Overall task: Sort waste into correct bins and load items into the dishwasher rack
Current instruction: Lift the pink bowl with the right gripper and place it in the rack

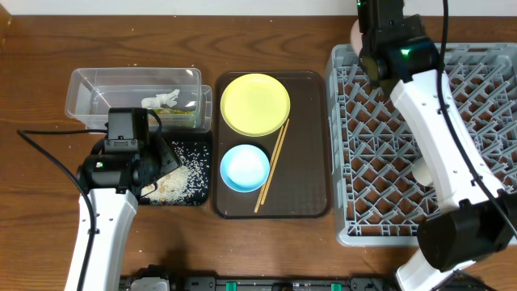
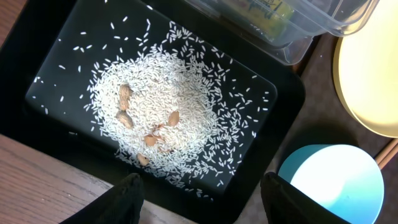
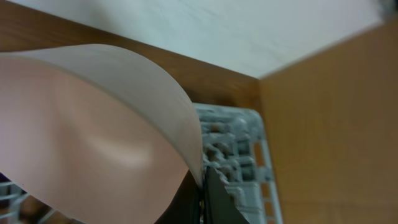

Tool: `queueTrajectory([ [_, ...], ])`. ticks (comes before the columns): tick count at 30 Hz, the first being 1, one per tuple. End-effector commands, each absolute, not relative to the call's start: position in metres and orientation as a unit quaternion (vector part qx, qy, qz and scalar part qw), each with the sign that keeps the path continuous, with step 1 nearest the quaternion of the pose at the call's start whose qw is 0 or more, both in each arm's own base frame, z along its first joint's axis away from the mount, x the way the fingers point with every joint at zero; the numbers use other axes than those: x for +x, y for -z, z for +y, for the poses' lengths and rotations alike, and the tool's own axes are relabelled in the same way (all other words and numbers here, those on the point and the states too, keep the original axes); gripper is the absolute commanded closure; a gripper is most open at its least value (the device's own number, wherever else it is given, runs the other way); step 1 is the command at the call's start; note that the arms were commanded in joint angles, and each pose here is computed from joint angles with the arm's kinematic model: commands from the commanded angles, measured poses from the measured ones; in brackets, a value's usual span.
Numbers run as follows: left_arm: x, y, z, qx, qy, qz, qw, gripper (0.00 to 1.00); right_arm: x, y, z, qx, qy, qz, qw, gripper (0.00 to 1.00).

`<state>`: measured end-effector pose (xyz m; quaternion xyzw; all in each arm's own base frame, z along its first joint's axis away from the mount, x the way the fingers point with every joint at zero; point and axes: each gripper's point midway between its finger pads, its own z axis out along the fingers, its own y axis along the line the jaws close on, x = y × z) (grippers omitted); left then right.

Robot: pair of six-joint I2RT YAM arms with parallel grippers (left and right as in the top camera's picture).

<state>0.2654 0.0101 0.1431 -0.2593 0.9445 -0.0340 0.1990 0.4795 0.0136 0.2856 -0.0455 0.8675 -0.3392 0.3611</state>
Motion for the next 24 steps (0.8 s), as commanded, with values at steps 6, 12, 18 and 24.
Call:
queueTrajectory([
  [6,0.266,-0.147,0.013,-0.265,0.030,0.942,0.206,0.36,0.476,-0.239,-0.007,0.017,0.394,0.865,0.311,0.99],
  [12,0.266,-0.147,0.013,-0.265,0.030,0.942,0.206,0.36,0.478,-0.190,-0.003,0.014,0.396,0.879,0.267,0.99],
  [18,0.266,-0.147,0.013,-0.265,0.030,0.942,0.206,0.36,0.479,-0.158,0.015,-0.011,0.374,0.896,0.241,0.99],
  [24,0.266,-0.147,0.013,-0.265,0.030,0.942,0.206,0.36,0.469,-0.142,0.038,-0.035,0.328,0.919,0.218,0.99],
])
